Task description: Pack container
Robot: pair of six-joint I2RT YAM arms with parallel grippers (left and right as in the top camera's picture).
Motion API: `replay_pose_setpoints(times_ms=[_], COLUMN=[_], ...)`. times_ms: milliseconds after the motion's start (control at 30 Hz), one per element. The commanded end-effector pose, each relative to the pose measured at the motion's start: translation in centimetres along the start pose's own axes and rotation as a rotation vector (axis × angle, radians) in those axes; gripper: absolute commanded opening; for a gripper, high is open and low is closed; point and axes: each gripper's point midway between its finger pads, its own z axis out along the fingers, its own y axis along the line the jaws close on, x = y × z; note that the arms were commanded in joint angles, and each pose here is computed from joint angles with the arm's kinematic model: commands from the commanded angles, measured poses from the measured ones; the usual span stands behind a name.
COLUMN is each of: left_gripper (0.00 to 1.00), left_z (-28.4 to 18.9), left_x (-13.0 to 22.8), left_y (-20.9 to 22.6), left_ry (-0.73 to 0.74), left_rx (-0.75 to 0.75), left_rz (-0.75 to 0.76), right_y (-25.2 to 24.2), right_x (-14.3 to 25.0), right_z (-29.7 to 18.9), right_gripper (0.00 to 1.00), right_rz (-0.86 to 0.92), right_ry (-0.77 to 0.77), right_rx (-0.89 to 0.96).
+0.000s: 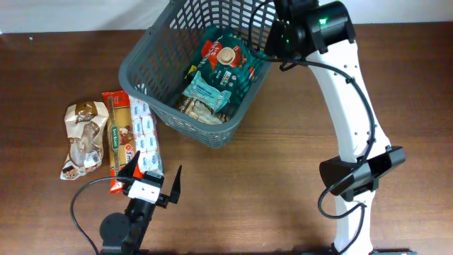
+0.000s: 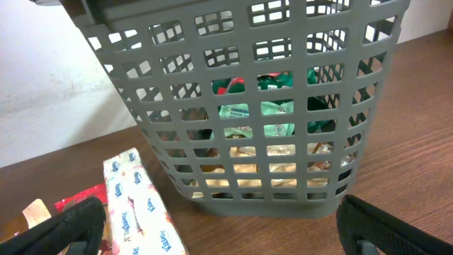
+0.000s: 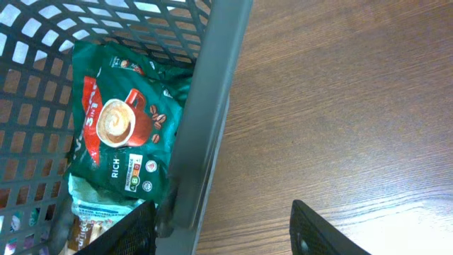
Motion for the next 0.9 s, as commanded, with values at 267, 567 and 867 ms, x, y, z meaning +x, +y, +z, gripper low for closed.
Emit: replay_pose_setpoints(times_ms=[267, 567, 867], left_gripper=[0.99, 0.99, 0.99], left_z=[0.1, 0.1, 0.1], left_x=[0.5, 0.5, 0.5], left_y=[0.0, 0.0, 0.0], left_ry=[0.011, 0.011, 0.011], left_rx=[-0.002, -0.002, -0.002], left_rz=[-0.007, -0.007, -0.007], right_y=[1.7, 1.4, 1.4], right_x=[-0.5, 1.2, 1.6], right_z=[-0.8, 2.1, 3.3], right_gripper=[0.57, 0.50, 0.27], right_rz=[-0.019, -0.033, -0.038], right_ry=[-0.071, 0.009, 0.029], right_rx=[-0.013, 0.034, 0.050])
